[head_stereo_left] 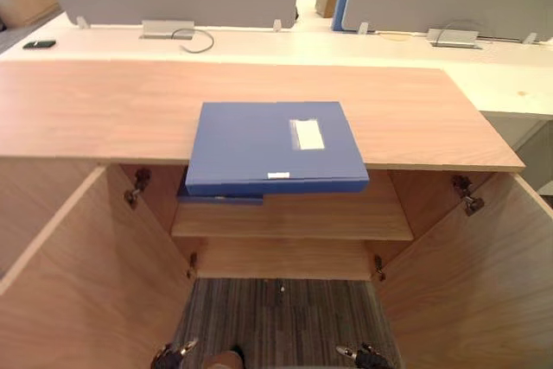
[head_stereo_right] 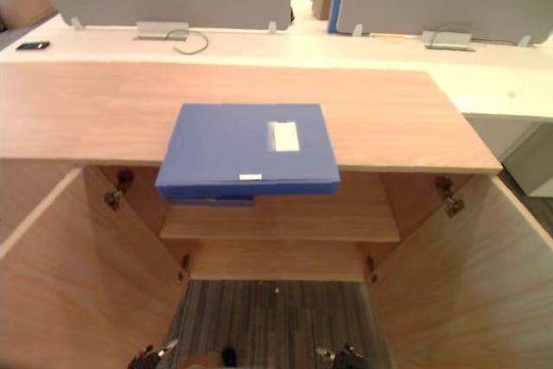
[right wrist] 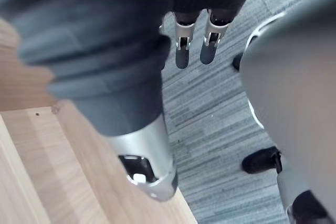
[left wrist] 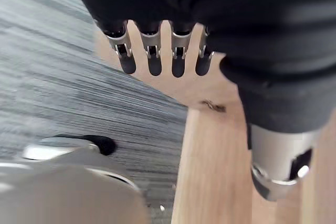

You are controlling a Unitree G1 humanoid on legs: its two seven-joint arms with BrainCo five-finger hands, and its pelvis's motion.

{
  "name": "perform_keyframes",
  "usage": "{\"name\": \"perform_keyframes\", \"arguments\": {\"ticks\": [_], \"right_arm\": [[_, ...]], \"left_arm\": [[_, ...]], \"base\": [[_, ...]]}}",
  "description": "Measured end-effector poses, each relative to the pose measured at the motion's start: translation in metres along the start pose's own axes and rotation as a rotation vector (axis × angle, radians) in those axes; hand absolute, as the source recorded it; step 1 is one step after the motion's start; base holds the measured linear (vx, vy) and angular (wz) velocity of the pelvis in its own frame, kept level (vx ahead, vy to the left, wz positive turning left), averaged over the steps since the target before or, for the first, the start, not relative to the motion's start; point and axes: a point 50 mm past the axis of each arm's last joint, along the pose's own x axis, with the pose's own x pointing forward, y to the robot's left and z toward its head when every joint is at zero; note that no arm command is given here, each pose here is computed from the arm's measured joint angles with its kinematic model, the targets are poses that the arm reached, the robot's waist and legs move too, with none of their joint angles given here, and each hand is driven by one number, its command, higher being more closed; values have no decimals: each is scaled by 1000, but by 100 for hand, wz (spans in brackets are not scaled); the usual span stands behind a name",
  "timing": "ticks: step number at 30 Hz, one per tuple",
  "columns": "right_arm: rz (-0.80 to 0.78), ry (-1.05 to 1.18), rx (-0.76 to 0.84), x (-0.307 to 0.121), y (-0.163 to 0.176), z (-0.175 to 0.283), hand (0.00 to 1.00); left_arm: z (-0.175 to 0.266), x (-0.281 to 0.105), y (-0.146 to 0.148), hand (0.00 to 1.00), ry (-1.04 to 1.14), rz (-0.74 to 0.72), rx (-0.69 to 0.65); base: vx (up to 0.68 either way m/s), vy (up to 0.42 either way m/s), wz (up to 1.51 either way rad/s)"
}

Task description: Walk over to the cabinet, pick up the folder, carry it to the office cabinet, place the folder inside the office cabinet, then close the office cabinet door

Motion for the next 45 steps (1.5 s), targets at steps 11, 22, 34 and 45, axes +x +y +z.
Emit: {"name": "perform_keyframes", "arguments": {"ticks": [11, 22, 34, 45], "right_arm": [[10, -27, -279, 1, -25, 25, 0], [59, -32, -450, 3, -15, 34, 0], [19, 31, -442, 2, -27, 18, 0], [-1, 119, -381, -1, -36, -6, 0]], "left_arm": [[142, -81, -87, 0, -618, -884, 122], [142, -137, -166, 0, -487, -1501, 323], [203, -181, -169, 0, -786, -1516, 203], [236, -242, -136, 0, -1278, -1419, 29]], "base": [[-45, 2, -15], [-21, -6, -12], [-11, -6, -4], [-46, 6, 11]]}}
